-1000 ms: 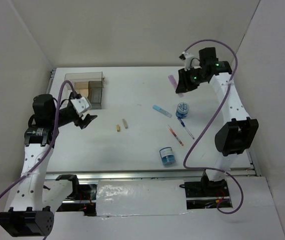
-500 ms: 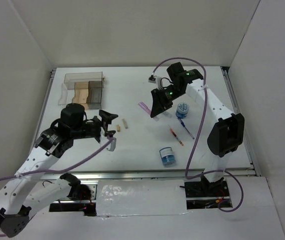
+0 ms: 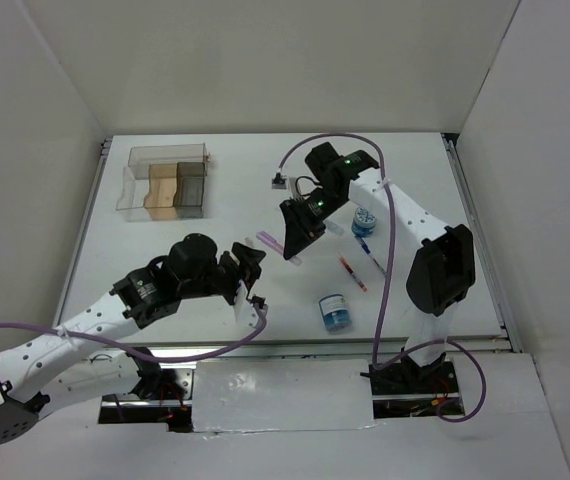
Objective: Sort the stationery into containers
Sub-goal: Place the pen in the storage box.
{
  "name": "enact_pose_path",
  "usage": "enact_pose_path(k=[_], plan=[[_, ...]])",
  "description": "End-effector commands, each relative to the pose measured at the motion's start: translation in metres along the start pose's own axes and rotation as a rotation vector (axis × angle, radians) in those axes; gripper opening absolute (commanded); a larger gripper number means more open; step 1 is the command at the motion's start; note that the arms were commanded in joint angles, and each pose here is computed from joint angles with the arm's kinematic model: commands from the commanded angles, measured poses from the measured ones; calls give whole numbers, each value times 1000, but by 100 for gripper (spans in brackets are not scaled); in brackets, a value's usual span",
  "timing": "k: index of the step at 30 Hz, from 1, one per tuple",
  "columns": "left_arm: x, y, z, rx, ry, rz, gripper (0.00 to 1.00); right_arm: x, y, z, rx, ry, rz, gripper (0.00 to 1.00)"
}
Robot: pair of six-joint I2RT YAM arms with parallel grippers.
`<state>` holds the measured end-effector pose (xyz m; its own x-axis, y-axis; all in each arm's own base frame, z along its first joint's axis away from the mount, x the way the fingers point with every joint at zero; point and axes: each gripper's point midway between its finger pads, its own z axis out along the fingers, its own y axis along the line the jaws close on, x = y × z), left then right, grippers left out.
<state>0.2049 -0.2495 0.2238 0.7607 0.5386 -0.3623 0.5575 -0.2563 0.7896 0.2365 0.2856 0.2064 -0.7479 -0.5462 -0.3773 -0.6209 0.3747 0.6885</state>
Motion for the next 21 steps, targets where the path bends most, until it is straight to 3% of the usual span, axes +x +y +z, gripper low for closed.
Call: enact_pose_path(k=[1, 21], plan=[[-7, 31, -5, -137, -11, -3, 67, 5, 15, 5, -36, 13, 12, 0], [-9, 14, -8, -103, -79, -108, 62, 14, 52, 28, -77, 91, -129, 0]])
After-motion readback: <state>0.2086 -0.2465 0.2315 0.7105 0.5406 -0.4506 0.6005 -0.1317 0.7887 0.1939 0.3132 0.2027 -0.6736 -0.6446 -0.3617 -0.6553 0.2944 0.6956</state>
